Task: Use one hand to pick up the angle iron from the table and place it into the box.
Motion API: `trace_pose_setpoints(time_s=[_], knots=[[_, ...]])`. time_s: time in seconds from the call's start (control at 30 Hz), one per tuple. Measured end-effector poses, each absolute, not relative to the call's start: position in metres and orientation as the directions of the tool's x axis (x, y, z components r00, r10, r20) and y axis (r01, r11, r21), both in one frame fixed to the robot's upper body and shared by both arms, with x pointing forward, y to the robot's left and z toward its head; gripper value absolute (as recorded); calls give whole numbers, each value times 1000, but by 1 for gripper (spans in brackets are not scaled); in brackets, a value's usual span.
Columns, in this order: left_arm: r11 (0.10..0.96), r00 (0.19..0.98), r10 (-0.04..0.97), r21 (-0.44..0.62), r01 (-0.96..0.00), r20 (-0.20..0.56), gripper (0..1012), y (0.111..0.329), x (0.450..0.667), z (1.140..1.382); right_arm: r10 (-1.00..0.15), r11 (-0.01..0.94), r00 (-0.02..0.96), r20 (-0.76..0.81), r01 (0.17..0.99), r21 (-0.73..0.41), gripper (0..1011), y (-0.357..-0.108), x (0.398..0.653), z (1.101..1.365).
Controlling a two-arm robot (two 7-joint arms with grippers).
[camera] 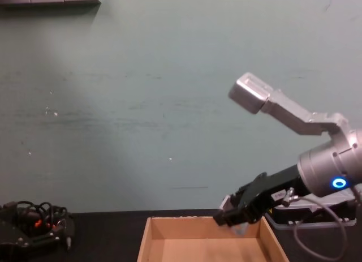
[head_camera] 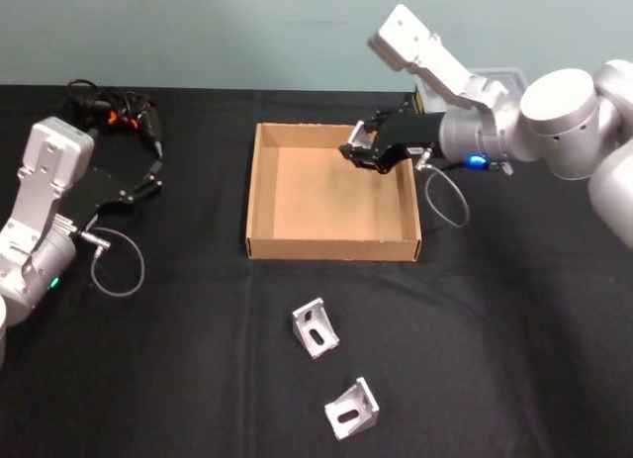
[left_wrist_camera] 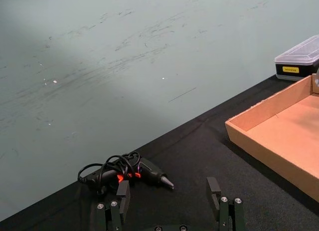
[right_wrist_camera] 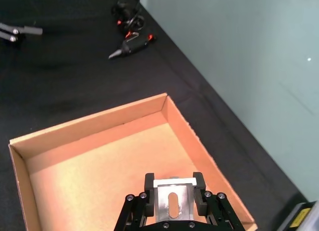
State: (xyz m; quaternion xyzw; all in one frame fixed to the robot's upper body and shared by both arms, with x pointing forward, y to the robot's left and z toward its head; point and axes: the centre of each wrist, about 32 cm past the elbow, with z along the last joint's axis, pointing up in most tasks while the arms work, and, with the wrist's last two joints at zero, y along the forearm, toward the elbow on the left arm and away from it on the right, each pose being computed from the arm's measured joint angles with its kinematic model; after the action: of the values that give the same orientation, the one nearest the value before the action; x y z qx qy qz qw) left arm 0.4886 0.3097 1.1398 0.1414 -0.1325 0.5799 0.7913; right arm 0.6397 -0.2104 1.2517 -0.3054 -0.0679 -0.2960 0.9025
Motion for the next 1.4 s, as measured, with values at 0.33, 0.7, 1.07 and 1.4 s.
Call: trace_pose_setpoints(time_s=[0.33,0.7,1.07,1.4], knots=[[287,292,880,70,-955,374,1000,310,489,1140,-486,619,829,276,549,-561,450,-207,644,1236],[287,292,880,70,-955,374,1000,310,489,1140,-489,614,833,259,540,-576,599,-207,644,1231],[287,292,880,70,-955,374,1000,310,489,1140,-495,643,829,261,551,-532,918,-215,636,1240],[287,292,880,70,-955,374,1000,310,489,1140,-440,735,850,290,526,-427,1000,-248,585,1275]])
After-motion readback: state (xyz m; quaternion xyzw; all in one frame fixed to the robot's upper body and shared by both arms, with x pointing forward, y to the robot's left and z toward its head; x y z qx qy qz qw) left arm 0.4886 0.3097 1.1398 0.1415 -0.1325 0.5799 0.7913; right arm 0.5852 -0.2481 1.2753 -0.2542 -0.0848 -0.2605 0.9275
